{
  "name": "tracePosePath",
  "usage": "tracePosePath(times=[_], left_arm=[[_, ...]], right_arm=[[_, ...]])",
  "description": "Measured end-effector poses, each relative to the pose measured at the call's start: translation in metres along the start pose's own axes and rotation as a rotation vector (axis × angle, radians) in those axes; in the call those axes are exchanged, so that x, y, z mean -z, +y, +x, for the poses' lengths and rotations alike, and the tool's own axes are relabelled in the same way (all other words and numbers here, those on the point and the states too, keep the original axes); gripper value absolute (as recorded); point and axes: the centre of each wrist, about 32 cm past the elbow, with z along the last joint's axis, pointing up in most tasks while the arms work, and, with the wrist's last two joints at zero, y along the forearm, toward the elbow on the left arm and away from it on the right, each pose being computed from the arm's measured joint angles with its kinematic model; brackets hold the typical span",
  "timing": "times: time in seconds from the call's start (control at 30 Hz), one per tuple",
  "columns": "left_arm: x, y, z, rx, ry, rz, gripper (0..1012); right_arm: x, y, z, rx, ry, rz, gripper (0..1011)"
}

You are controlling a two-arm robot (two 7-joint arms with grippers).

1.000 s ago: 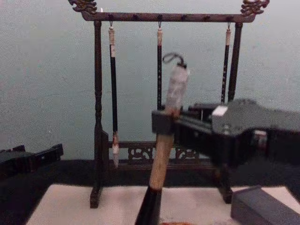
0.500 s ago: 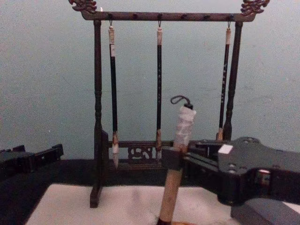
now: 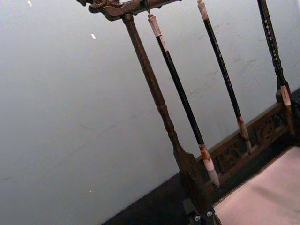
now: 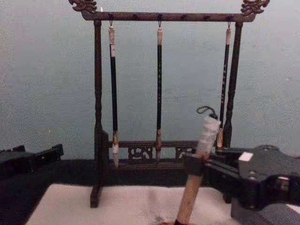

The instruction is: Pick up the brush from the inkstone, write on the paper, then place the brush back to its original position.

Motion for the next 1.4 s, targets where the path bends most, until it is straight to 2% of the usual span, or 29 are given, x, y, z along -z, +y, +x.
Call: tracePosePath(times=[0.33,0.73,1.1,1.4], left_arm=[[0.0000,0.0000,0.0000,0.000,0.000,0.000,1002],[0.0000,0.0000,0.0000,0.000,0.000,0.000,1002],[0.0000,0.0000,0.0000,0.000,0.000,0.000,1002],[0.0000,0.0000,0.0000,0.000,0.000,0.000,1002]], right_arm=[[0.001,-0.013,0.003,0.047,-0.010,-0.007,179],[-0.005,-0.027,0.003,0.074,-0.022,0.007,179],[-0.015,-0.030,-0.004,0.031,-0.018,0.045,179],[-0.021,-0.020,-0.015,-0.037,-0.014,0.080,179]])
